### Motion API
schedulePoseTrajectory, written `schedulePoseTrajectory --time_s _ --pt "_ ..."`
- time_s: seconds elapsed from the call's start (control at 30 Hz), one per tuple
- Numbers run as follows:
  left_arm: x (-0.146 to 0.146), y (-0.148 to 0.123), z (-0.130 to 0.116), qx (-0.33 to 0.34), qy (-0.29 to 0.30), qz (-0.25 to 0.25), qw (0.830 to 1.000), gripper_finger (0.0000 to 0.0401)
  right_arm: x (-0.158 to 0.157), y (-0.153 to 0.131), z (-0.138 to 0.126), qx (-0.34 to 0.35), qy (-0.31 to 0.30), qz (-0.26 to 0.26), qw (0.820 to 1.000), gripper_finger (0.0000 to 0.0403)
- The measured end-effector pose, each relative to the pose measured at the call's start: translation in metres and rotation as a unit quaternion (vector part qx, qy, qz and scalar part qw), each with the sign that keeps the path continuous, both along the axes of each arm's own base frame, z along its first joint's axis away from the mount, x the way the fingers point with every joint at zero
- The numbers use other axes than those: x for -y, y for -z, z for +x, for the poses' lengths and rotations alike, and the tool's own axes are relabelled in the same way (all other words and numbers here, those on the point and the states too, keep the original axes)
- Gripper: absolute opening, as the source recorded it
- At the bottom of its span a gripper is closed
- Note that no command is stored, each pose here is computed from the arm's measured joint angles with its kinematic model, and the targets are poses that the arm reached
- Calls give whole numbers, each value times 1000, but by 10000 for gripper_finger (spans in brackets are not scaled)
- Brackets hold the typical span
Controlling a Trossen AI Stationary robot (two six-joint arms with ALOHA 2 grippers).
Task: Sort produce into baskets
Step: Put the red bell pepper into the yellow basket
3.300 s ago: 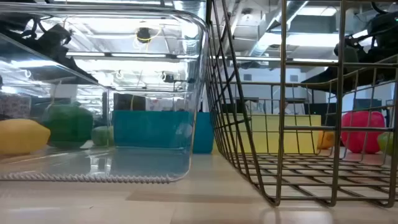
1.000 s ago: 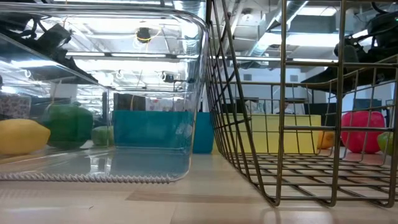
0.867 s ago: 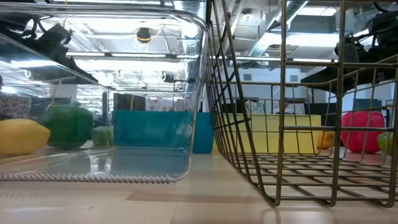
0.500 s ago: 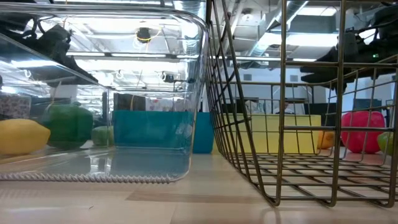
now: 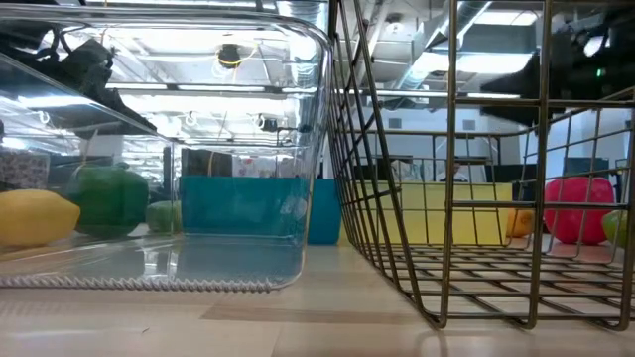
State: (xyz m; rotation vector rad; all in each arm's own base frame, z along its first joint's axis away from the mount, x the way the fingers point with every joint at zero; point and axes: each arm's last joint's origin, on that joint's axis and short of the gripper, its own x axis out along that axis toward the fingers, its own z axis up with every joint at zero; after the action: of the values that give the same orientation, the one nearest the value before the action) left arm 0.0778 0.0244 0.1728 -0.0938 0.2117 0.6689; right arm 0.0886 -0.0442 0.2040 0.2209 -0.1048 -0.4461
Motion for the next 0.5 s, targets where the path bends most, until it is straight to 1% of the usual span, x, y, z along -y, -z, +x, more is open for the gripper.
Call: schedulePoseTrajectory --time_s 0.1,0.2,0.37,0.5 --pt "0 0 0 0 0 0 1000 0 -4 -24 -6 5 -8 -8 1000 315" --pt "0 0 0 0 0 0 1000 0 -8 -47 -15 -8 -8 -2 1000 315" --pt "0 0 0 0 0 0 1000 0 -15 -77 -29 -61 -9 25 998 315" --pt "0 0 0 0 0 0 1000 0 -17 -91 -33 -122 -9 57 991 315"
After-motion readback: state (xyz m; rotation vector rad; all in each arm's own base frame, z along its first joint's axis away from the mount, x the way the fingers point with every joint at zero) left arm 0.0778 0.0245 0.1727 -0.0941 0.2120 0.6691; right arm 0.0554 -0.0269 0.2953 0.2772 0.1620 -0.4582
